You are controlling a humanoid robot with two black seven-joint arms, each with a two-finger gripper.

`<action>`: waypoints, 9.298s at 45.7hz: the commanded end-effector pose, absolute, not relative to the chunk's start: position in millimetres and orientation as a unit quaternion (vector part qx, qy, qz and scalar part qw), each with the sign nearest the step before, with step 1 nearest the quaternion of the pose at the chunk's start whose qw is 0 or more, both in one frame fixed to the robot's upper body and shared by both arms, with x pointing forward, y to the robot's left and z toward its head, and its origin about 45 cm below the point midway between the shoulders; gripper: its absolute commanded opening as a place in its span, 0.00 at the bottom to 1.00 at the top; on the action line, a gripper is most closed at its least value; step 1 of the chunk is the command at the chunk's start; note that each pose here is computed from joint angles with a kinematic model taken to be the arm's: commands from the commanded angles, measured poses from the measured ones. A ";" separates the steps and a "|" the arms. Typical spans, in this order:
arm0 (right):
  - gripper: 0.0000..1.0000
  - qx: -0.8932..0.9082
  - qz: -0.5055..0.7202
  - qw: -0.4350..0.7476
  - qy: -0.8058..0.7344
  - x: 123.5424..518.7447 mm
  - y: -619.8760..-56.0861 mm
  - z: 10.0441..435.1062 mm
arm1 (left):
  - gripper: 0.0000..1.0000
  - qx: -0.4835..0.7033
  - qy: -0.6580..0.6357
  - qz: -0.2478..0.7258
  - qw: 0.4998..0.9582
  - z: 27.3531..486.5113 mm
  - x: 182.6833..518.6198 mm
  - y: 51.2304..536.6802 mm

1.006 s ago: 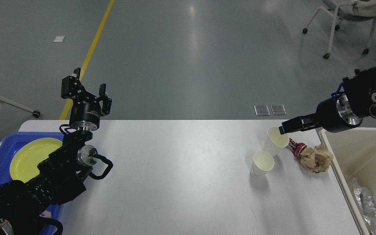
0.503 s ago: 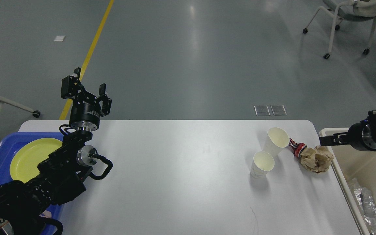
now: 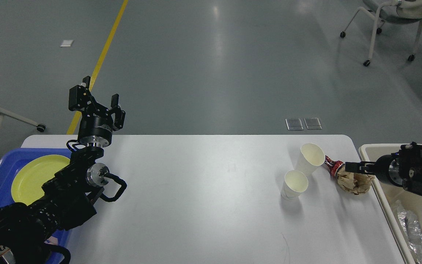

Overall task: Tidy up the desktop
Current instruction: 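Move the right gripper down to the brown paper item and grasp it, then lift the brown paper item and drop it into the beige bin, then raise the right gripper and bring it over the paper cups, then lower the right gripper to the nearer paper cup and grasp it, then carry the paper cup with the right gripper and drop it into the bin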

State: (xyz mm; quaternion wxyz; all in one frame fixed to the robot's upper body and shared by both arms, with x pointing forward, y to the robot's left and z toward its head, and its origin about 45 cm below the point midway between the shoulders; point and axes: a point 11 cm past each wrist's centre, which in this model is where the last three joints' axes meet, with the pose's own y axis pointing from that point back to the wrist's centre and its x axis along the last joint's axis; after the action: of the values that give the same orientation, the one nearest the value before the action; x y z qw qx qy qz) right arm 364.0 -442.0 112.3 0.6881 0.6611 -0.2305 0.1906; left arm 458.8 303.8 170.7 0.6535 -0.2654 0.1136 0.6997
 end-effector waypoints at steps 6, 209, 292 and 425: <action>1.00 0.665 0.177 0.684 -0.244 361.9 -433.7 92.2 | 1.00 -0.266 0.113 0.699 0.654 171.3 459.1 303.6; 1.00 0.675 0.171 0.668 -0.263 388.7 -475.6 176.1 | 1.00 -0.265 0.114 0.700 0.654 170.6 458.7 303.8; 1.00 0.837 0.037 0.538 -0.091 358.3 -289.2 295.3 | 1.00 -0.265 0.114 0.700 0.654 170.6 458.7 303.8; 0.00 0.892 0.339 0.235 -0.186 300.9 -272.2 640.4 | 1.00 -0.265 0.114 0.700 0.654 170.6 458.7 303.8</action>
State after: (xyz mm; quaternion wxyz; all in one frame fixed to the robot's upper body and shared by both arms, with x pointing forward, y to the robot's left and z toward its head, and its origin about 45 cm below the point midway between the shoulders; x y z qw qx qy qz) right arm 306.4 -268.7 629.8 0.2420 0.8968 -0.1776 0.3251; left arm 458.8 303.8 170.7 0.6536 -0.2653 0.1135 0.6997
